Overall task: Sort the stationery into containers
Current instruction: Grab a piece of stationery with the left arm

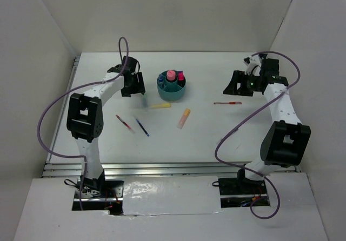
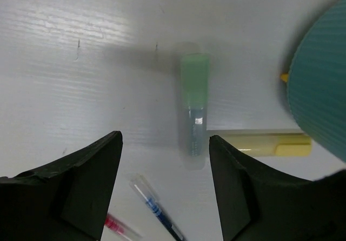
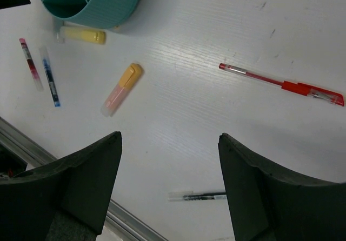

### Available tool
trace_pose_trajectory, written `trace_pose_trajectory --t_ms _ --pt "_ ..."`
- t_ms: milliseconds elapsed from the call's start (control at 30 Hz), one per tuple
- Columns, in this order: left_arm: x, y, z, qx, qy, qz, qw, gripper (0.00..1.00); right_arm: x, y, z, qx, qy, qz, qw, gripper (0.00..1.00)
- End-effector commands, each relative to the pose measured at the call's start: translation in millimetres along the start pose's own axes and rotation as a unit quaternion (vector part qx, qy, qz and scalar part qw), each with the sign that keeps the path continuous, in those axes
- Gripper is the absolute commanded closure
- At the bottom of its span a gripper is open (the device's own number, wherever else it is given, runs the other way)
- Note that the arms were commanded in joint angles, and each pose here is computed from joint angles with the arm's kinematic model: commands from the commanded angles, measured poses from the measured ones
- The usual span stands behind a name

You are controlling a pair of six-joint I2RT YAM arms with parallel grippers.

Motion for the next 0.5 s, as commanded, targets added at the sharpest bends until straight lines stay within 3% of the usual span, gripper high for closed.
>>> trace_pose_trajectory --t_ms 0,467 --pt "-16 3 -13 -0.006 -0.027 0.016 0.999 0.22 3 -14 2 0.000 0.007 0.009 1.000 0.21" --pt "-22 41 -18 0.025 -0.029 0.008 0.999 0.25 -1 -12 6 0.004 0.024 0.005 1.000 0.21"
Point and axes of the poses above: each gripper's point midway between its finger pads, its own y axis out along the fingers, its own x axis along the line the jaws close on, z = x × y, the point moved 9 cm from there along -y, back along the fingers, and after that the axes turned 7 degrees about -y, right-handed, at the moved point
